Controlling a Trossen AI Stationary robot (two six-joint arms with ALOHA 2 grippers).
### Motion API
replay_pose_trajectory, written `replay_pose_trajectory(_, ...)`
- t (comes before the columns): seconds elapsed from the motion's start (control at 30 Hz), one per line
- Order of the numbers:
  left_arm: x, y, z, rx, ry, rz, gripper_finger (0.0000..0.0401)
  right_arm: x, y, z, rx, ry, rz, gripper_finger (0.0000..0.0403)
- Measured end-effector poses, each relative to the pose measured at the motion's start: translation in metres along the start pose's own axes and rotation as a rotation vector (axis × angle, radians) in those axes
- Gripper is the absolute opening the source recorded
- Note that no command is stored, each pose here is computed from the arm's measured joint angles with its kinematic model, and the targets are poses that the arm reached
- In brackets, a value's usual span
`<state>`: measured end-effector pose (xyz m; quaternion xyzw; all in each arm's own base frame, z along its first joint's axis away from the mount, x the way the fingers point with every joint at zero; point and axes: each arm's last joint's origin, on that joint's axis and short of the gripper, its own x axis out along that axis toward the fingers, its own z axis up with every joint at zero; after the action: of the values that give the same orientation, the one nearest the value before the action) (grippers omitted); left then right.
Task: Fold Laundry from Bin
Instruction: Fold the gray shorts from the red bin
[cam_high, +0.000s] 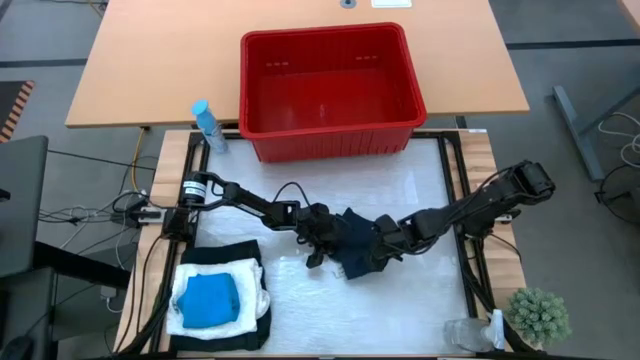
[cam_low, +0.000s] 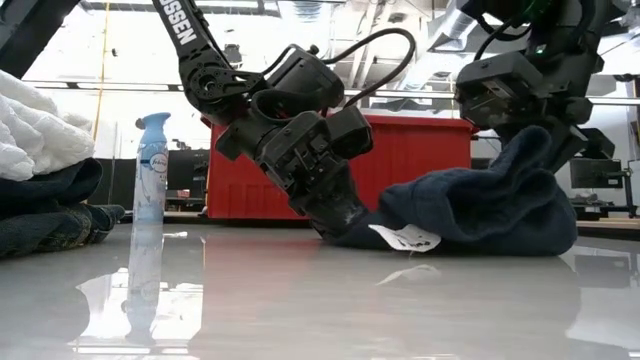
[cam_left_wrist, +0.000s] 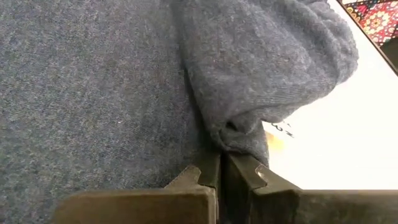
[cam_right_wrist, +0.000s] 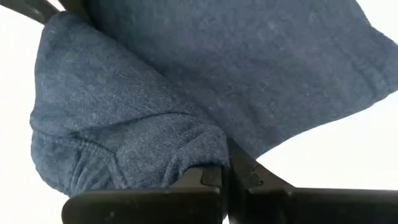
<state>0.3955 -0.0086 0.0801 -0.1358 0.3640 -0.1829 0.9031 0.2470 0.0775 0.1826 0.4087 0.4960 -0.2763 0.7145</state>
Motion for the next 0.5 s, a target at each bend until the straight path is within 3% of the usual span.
replay_pose_trajectory(0.23, 0.0003, -0.0003, 0.0014, -0.016, -0.017, 0.016, 0.0, 0.0002, -0.0015, 0.0009, -0.02, 0.024, -0.007, 0.002)
replay_pose_trajectory(0.5, 0.0004, -0.0004, 0.0028, -0.017, -0.031, 0.027, 0.0, 0.0002, -0.0032, 0.0006, -0.086, 0.049, -0.018, 0.0053)
